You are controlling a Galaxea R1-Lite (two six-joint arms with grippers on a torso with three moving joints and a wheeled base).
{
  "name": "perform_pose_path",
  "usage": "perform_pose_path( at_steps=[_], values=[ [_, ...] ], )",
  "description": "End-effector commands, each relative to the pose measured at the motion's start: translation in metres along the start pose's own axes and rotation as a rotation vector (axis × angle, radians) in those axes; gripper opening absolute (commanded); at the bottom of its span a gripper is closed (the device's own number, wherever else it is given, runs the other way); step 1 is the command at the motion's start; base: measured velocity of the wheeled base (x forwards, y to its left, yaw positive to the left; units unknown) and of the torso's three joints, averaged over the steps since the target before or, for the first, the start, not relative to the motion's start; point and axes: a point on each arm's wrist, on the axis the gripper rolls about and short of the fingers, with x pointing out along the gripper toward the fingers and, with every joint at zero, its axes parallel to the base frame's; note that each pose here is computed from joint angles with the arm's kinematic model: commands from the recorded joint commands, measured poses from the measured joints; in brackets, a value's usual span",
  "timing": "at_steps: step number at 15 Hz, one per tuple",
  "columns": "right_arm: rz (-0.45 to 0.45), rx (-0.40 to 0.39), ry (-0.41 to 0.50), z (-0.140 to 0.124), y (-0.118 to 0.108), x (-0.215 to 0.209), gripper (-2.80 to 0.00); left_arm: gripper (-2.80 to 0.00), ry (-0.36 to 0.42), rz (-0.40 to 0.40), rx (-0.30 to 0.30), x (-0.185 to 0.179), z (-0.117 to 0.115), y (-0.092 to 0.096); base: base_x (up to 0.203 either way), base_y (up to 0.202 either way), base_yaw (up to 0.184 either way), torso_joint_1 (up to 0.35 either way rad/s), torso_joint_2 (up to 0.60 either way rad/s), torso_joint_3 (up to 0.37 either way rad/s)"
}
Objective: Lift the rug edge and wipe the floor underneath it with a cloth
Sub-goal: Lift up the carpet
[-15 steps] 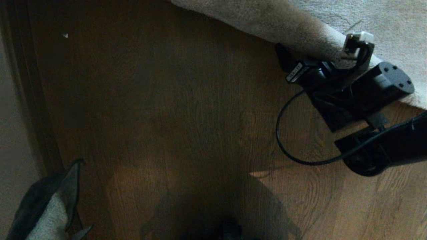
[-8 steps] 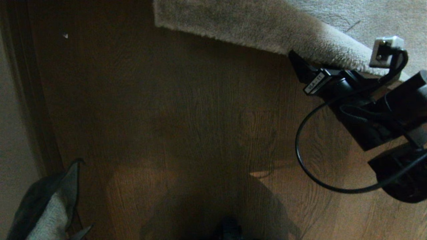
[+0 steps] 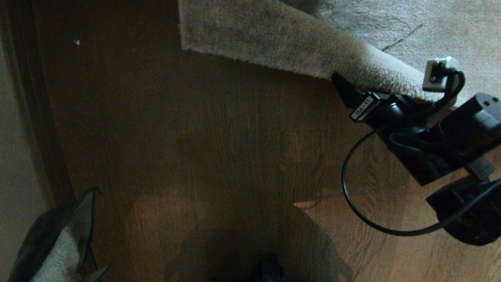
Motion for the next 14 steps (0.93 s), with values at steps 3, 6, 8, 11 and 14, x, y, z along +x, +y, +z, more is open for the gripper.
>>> perform_pose_path(
  at_steps=[3,6,8,11,14],
  values=[
    [-0.008,0.038,-0.051,-0.022,0.011,0.025,0.00,-2.80,-0.001,0.000,0.000,0.000,0.000,0.000,0.000,0.000,0.000,0.000,0.00,0.000],
    [0.020,0.065,-0.085,-0.033,0.025,0.045,0.00,-2.80,-0.001,0.000,0.000,0.000,0.000,0.000,0.000,0.000,0.000,0.000,0.00,0.000],
    [0.039,0.082,-0.109,-0.039,0.034,0.056,0.00,-2.80,-0.001,0.000,0.000,0.000,0.000,0.000,0.000,0.000,0.000,0.000,0.00,0.000],
    [0.061,0.110,-0.119,-0.049,0.050,0.064,0.00,-2.80,-0.001,0.000,0.000,0.000,0.000,0.000,0.000,0.000,0.000,0.000,0.00,0.000],
    [0.085,0.126,-0.133,-0.056,0.061,0.071,0.00,-2.80,-0.001,0.000,0.000,0.000,0.000,0.000,0.000,0.000,0.000,0.000,0.00,0.000]
  ],
)
